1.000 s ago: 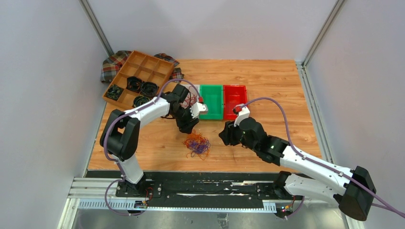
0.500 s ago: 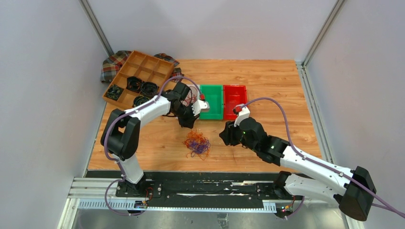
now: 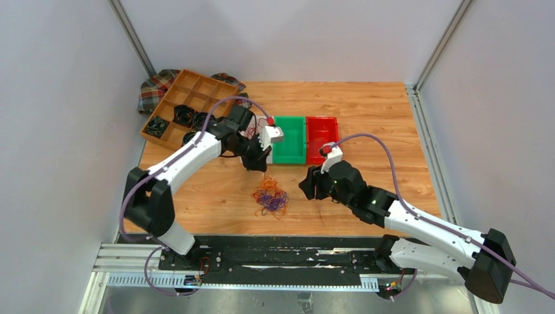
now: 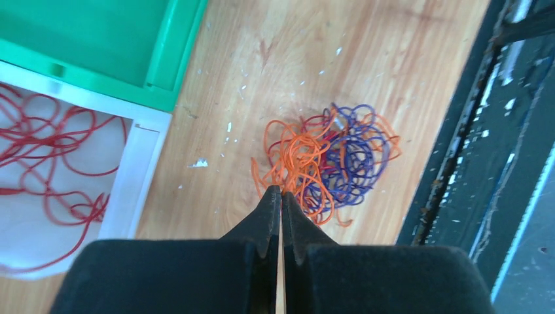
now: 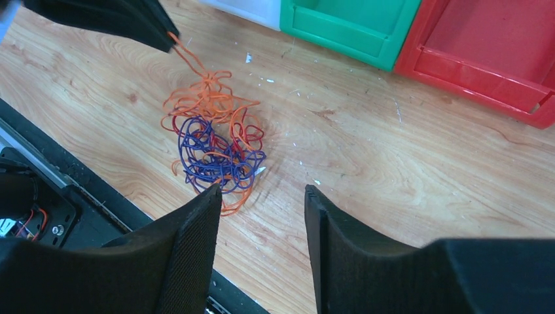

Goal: Untangle the cables
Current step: Untie the cable.

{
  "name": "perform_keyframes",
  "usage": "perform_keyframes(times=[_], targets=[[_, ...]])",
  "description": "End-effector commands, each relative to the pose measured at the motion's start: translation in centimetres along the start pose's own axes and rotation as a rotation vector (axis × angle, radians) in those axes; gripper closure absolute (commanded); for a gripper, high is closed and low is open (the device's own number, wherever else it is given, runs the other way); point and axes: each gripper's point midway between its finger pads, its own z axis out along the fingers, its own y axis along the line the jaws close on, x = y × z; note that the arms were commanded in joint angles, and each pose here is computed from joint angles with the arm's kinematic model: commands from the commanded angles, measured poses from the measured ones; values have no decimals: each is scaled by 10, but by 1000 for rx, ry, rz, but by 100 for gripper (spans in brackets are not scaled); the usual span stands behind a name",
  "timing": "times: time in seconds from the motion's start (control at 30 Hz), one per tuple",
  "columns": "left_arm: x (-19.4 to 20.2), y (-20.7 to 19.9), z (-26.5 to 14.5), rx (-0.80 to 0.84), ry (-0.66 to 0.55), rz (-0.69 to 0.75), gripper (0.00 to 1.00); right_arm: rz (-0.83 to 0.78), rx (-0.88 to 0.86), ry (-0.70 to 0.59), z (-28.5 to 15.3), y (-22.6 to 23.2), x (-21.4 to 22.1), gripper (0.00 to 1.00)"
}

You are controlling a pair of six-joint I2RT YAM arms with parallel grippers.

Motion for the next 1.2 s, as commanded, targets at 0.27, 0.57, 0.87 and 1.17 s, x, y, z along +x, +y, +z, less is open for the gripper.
perform_keyframes(times=[0.27, 0.57, 0.87, 1.17], targets=[[-61, -55, -84, -44, -204, -44, 99, -126, -164, -137, 7, 65, -46, 37], [-70, -81, -105, -8, -247, -41, 99, -164, -102, -185, 31, 78, -74, 37], [-83, -95, -124, 15, -266, -1, 99, -164, -48, -141, 61, 74, -59, 39], [-105, -101, -148, -5, -316, 69, 99, -154, -29, -131, 63, 66, -47, 40]])
